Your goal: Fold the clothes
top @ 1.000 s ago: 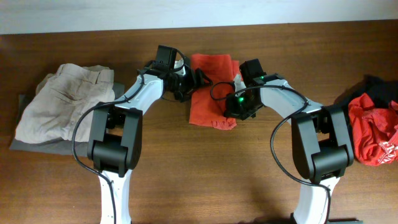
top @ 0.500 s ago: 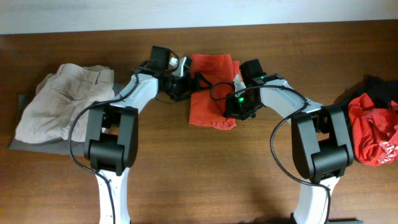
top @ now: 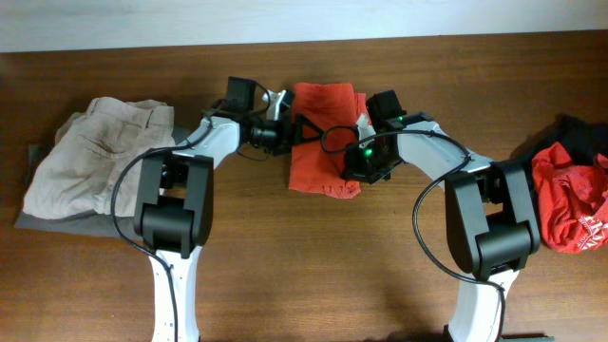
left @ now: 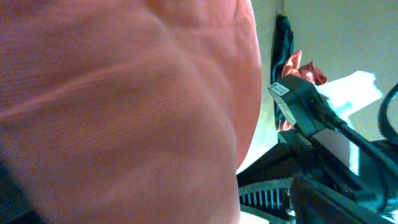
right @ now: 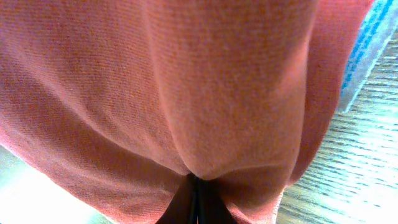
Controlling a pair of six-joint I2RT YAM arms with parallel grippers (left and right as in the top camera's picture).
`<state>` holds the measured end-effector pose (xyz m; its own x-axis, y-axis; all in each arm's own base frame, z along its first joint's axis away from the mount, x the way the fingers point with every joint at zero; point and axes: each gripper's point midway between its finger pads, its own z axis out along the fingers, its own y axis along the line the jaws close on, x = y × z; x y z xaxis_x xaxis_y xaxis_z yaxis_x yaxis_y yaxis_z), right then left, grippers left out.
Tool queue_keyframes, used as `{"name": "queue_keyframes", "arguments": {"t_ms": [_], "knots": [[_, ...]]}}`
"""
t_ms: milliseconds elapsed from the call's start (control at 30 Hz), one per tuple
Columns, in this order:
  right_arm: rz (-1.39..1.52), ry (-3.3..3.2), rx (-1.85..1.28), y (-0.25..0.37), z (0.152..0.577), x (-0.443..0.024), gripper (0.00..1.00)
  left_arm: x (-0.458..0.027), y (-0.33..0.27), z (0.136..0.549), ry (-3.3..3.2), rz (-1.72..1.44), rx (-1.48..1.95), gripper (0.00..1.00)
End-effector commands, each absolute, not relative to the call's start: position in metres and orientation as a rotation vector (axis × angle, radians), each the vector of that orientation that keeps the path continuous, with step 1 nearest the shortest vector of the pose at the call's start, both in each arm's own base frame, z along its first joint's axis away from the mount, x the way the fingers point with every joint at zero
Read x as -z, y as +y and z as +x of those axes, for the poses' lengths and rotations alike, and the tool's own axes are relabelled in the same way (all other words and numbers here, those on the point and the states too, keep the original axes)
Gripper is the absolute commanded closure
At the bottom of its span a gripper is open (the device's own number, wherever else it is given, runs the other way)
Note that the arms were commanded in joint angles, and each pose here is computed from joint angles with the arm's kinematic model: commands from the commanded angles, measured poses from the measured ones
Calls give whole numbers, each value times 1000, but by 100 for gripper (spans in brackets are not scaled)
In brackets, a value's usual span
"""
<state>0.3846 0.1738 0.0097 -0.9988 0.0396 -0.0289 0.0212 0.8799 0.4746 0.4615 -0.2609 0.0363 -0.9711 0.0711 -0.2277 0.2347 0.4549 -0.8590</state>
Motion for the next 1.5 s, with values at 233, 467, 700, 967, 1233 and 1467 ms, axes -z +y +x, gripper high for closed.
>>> {"name": "queue_keyframes", "arguments": {"t_ms": [233, 467, 700, 967, 1233, 1467], "knots": [[6, 3074, -738, 178, 370, 6, 96, 4, -275, 452, 2634, 250, 1454, 67], [25, 3042, -556, 158, 373, -20, 96, -23, -279, 460, 2498, 326, 1581, 99], [170, 2767, -340, 98, 394, -128, 96, -107, -259, 483, 2332, 358, 1559, 99], [320, 2608, -330, 47, 386, -190, 96, -247, -196, 513, 2088, 241, 1357, 100], [326, 2626, -325, 46, 383, -187, 96, -367, -66, 531, 1772, 68, 1066, 100], [314, 2630, -322, 46, 382, -187, 96, -353, 50, 541, 1760, -161, 900, 100]]}}
